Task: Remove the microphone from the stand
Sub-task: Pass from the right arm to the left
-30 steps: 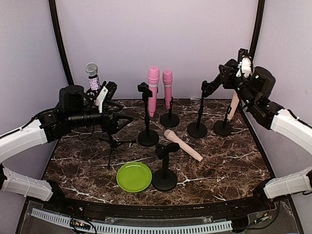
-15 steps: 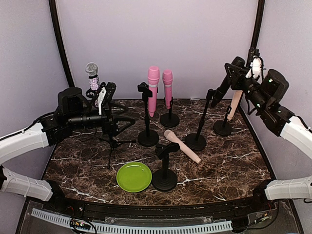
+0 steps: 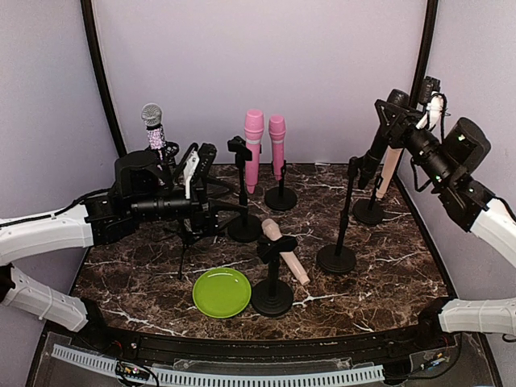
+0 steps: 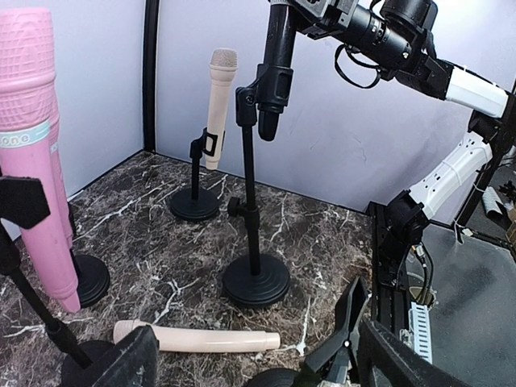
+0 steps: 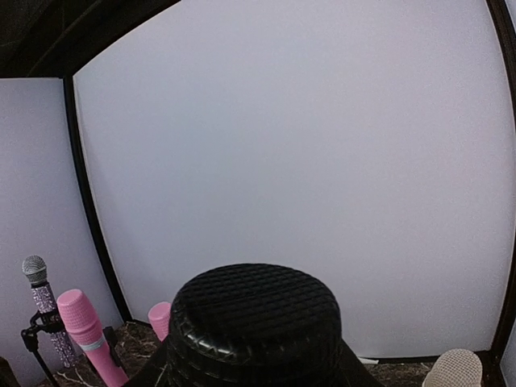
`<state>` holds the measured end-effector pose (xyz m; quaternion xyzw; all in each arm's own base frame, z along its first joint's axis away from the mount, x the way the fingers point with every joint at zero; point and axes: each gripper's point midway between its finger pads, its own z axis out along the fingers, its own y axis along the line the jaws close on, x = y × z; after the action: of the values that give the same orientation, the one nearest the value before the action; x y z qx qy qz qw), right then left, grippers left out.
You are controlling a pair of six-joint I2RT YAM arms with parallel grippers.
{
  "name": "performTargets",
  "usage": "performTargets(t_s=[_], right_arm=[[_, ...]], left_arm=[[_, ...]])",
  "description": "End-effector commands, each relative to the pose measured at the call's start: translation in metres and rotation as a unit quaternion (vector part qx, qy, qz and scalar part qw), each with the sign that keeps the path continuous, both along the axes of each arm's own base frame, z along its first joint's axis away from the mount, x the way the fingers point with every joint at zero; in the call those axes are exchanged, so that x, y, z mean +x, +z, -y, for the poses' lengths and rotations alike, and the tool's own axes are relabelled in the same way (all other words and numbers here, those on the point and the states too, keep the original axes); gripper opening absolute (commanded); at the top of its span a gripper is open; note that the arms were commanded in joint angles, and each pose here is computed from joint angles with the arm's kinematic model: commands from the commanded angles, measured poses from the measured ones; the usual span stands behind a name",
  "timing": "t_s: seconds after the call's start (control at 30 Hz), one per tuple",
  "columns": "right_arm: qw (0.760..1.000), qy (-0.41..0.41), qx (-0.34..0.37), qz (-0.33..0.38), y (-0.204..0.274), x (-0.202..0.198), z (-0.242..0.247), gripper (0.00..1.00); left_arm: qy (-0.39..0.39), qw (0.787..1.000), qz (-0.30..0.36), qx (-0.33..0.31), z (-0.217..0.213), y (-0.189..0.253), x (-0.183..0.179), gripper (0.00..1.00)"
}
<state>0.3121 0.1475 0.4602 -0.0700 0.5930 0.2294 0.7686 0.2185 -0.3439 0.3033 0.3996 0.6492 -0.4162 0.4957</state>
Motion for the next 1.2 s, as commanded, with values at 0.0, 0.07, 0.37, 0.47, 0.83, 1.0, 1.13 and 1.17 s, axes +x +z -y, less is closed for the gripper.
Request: performTargets(t_s=[0.0, 0.07, 0.37, 0.47, 0.83, 1.0, 1.13, 1.17], right_arm=[[0.985, 0.051, 0.105, 0.129, 0.09, -0.047, 0.012, 0.0], [0.981, 0.065, 0.119, 0.138, 0.098, -0.051, 0.011, 0.0], [0.964, 0.108, 0.171, 0.174, 0.127, -0.059, 0.006, 0.0], [0.959, 0.12, 0.181, 0.18, 0.135, -0.06, 0.0, 0.0], [0.949, 0.137, 0.212, 0.19, 0.144, -0.065, -0.015, 0.0], [0.946, 0.136, 0.223, 0.194, 0.146, -0.067, -0.016, 0.0], [0.945, 0.131, 0.23, 0.194, 0.147, -0.064, -0.017, 0.0], [0.944, 0.129, 0.232, 0.193, 0.147, -0.063, -0.017, 0.0]], left_arm=[[0.017, 0.998, 0.025, -0.053, 0.018, 0.033, 0.011, 0.87], [0.023, 0.998, 0.024, -0.056, 0.028, 0.034, 0.015, 0.87], [0.086, 0.994, 0.044, -0.041, 0.07, 0.037, 0.035, 0.86], [0.105, 0.993, 0.044, -0.02, 0.088, 0.022, 0.04, 0.86], [0.101, 0.995, 0.0, 0.008, 0.143, -0.019, 0.053, 0.86], [0.092, 0.996, -0.011, 0.011, 0.155, -0.029, 0.054, 0.85], [0.046, 0.999, -0.02, 0.003, 0.169, -0.036, 0.042, 0.86], [0.042, 0.999, -0.02, 0.001, 0.17, -0.036, 0.041, 0.86]])
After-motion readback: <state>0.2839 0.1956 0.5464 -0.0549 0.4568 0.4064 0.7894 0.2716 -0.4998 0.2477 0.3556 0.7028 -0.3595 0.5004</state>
